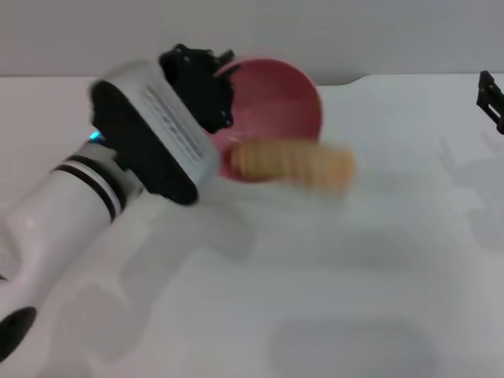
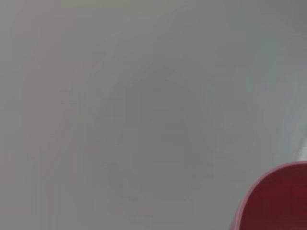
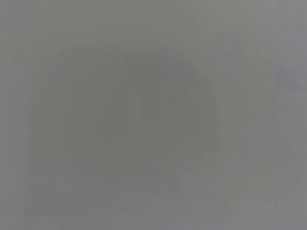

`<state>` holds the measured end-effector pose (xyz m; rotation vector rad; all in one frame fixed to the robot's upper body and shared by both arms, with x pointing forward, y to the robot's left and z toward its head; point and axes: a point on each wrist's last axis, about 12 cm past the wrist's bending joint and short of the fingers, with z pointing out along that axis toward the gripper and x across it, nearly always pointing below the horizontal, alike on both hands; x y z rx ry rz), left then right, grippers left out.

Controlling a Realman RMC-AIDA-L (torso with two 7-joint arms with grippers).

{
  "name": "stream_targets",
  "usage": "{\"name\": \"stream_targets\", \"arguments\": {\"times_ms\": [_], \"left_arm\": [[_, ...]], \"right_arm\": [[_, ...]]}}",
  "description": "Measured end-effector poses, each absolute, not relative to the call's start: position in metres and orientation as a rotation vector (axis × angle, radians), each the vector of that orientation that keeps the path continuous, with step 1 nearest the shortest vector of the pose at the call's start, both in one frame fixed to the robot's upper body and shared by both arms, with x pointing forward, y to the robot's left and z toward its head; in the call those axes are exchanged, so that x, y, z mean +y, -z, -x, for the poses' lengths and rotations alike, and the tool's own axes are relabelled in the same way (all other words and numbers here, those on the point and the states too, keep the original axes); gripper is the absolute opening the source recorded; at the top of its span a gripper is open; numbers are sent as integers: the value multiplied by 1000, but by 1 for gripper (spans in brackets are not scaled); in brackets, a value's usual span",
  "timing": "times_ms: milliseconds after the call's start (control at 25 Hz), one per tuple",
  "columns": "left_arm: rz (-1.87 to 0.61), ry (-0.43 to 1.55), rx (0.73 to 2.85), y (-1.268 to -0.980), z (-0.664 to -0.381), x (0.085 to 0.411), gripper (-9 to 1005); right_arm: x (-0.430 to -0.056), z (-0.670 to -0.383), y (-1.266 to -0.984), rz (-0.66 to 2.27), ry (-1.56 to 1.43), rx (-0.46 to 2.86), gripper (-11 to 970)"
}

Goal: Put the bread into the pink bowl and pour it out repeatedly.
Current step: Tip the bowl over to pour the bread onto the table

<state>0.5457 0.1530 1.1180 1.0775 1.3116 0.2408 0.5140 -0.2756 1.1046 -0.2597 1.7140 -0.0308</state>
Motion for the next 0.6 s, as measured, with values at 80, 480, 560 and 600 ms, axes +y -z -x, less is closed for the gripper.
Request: {"name": "stream_targets", "arguments": {"times_ms": [80,480,560,600], "left_arm": [[-1135,-269,1278,-1116,-544,148,40],[-970,-132,1472,-1128,-556,152,40],[-890,-41,1582,-1140,-561,153,40],[-876,-27,1604,-1143,-561,153,40]], "right_arm": [[-276,-514,-1104,257,32,1719,733],[-273,-517,-1106,205,1,1769,733],[-268,-519,-1109,206,2,1793,733],[-263,-521,-1111,211,1,1808,733]]}}
